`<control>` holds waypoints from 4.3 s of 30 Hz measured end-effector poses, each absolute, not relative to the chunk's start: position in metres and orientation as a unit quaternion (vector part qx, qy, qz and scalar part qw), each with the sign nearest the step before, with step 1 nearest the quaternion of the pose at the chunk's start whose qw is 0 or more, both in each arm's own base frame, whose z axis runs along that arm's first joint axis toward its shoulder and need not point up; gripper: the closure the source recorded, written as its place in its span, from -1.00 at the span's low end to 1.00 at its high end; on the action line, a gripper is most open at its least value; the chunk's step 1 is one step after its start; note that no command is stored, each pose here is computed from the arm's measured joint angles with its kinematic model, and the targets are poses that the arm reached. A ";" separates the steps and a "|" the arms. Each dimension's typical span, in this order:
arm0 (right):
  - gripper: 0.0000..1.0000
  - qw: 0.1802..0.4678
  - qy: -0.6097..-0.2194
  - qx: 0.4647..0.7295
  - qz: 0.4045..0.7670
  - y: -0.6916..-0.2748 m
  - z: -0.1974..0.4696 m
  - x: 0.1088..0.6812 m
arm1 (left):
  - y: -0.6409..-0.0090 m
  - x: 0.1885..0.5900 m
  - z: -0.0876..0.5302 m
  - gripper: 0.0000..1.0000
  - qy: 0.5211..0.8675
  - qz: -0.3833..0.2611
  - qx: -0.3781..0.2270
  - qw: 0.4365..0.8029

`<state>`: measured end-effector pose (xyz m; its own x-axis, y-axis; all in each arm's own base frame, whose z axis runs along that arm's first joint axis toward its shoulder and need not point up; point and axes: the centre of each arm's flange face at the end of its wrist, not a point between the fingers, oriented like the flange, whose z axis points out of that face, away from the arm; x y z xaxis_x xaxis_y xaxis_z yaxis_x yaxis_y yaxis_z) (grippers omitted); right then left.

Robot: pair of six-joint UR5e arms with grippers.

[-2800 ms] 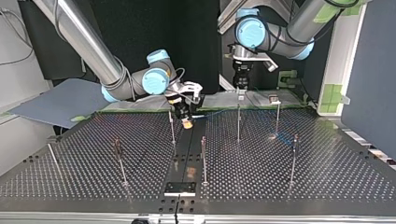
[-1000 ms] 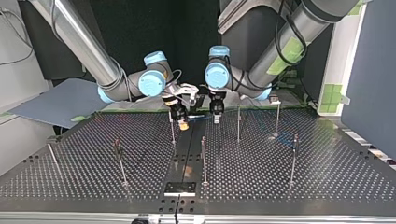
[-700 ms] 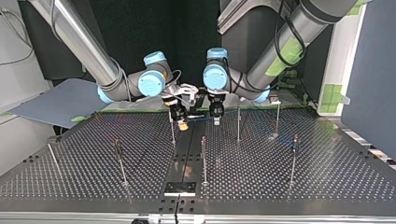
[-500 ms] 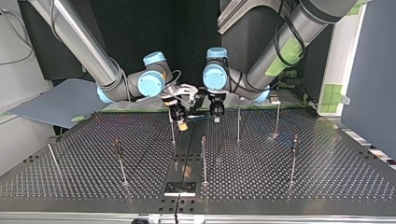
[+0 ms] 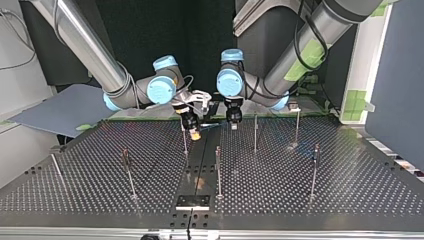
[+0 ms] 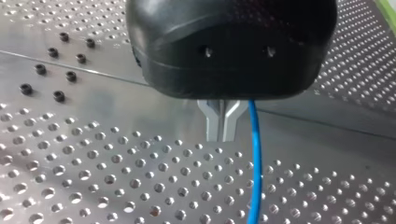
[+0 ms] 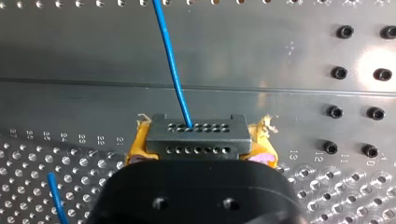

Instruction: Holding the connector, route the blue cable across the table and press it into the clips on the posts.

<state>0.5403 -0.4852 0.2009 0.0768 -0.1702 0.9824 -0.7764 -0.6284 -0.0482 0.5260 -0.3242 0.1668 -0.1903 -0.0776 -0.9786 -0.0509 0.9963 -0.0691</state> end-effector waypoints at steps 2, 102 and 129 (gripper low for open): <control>1.00 0.259 -0.345 0.686 0.585 -0.486 0.201 0.540 | -0.324 0.526 0.169 0.36 0.771 -0.011 -0.042 0.636; 1.00 0.297 -0.301 0.573 0.702 -0.396 0.499 0.456 | -0.300 0.456 0.424 1.00 0.647 -0.089 -0.057 0.755; 1.00 0.285 -0.317 0.608 0.670 -0.425 0.431 0.458 | -0.296 0.492 0.390 1.00 0.652 -0.083 -0.056 0.751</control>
<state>0.4575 -0.4250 0.4312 -0.0989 -0.0030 0.9951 -0.7677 -0.6361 -0.0782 0.4923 -0.2960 0.3898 0.1348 -0.1977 -0.9710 0.0514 0.9800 -0.1924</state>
